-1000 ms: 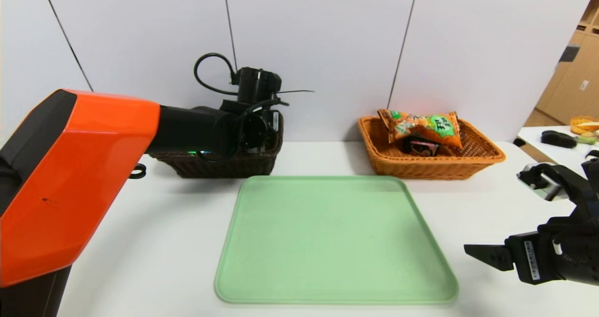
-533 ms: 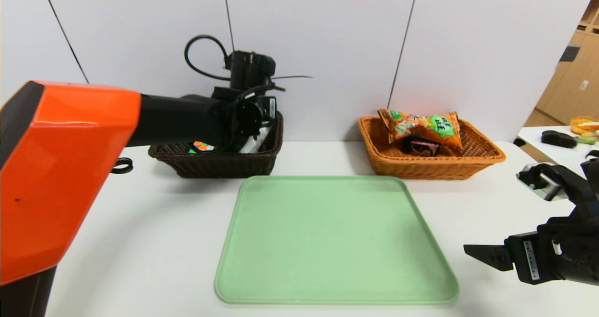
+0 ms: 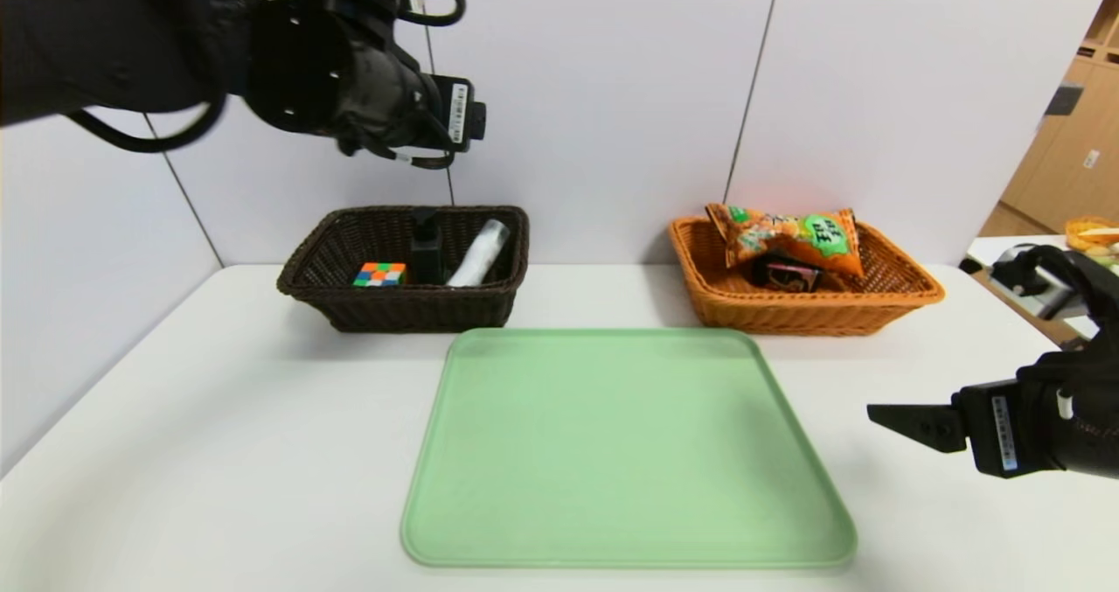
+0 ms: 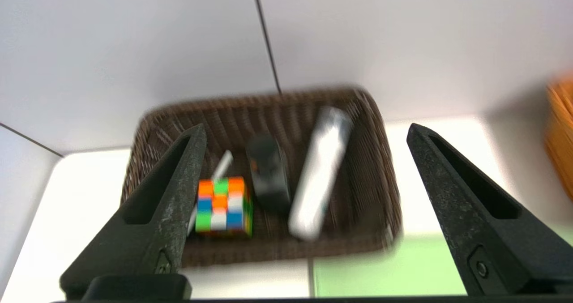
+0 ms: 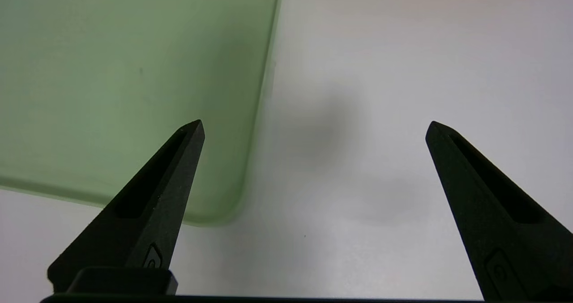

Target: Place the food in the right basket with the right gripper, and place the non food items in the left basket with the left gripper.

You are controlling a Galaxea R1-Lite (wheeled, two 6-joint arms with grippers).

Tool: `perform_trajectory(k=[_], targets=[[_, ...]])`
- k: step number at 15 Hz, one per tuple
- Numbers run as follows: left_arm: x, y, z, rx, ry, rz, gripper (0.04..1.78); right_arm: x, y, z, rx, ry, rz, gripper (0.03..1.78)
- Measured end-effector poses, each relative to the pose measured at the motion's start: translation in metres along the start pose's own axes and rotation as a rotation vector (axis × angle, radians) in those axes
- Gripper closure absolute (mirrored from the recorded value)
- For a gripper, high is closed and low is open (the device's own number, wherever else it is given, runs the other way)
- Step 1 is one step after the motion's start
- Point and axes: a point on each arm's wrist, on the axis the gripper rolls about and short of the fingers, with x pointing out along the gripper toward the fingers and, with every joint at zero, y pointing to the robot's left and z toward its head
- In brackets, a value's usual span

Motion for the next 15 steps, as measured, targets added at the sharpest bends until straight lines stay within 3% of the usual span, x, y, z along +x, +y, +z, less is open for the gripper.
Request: perform_trajectory(k=[4,6,7,12,15], targets=[[-0.076,0.03,-0.015,0.005,0.207,-0.409,0.18,-0.027,-0.001,0.033,-0.049,-0.025,-0.005,0.1],[-0.106,0.048,-0.026,0.002,0.225,-0.433,0.17,-0.046,-0.002,0.046,-0.071,0.0,-0.01,0.1],[-0.117,0.057,-0.032,0.002,0.222,-0.389,0.16,-0.056,-0.003,0.052,-0.074,0.006,-0.013,0.1],[-0.151,0.123,-0.051,-0.08,0.167,0.075,0.15,-0.09,-0.02,0.05,-0.009,-0.027,-0.094,0.1],[-0.183,0.148,-0.091,-0.13,0.177,0.231,0.14,-0.107,-0.026,0.037,0.023,-0.064,-0.134,0.1]])
